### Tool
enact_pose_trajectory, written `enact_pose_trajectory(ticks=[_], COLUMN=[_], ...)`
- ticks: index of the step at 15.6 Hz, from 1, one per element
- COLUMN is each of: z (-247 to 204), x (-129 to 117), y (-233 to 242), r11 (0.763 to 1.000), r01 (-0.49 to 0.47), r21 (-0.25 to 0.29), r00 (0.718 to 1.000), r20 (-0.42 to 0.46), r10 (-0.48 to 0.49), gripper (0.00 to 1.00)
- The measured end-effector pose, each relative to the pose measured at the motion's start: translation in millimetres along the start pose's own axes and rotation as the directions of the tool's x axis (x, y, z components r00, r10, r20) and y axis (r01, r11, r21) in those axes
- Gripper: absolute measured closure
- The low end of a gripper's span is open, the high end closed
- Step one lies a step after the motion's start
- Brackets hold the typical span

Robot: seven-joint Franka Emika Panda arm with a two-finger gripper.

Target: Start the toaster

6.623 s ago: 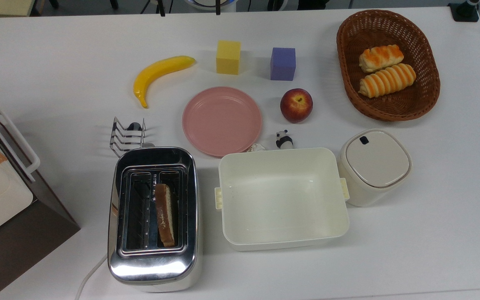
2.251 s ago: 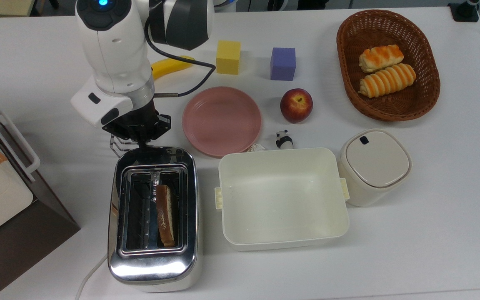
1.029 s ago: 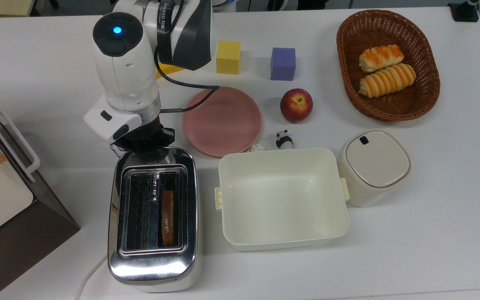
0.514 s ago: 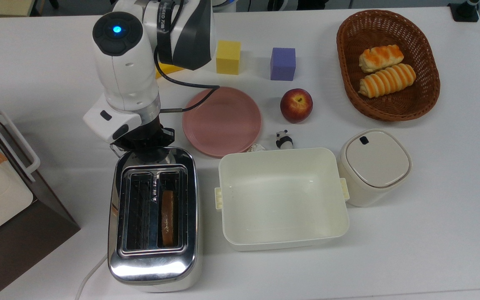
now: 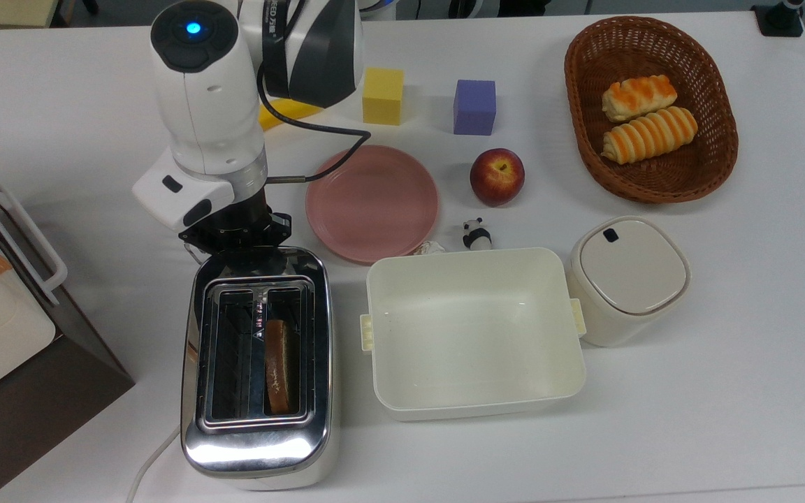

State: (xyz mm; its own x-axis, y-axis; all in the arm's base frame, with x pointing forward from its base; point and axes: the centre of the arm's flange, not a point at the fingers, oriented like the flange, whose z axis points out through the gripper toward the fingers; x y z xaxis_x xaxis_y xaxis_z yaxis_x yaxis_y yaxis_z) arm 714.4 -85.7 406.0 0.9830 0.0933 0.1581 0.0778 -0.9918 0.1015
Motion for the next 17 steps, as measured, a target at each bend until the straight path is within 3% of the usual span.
enact_pose_trajectory(ticks=[11, 17], z=[-74, -129], x=[-7, -12], y=[-30, -47], r11=[0.999, 0.999], r01=[0.035, -0.021], r21=[0.021, 0.030], r00=[0.999, 0.999], r20=[0.015, 0.044], r10=[-0.035, 0.019], gripper=[0.99, 0.98])
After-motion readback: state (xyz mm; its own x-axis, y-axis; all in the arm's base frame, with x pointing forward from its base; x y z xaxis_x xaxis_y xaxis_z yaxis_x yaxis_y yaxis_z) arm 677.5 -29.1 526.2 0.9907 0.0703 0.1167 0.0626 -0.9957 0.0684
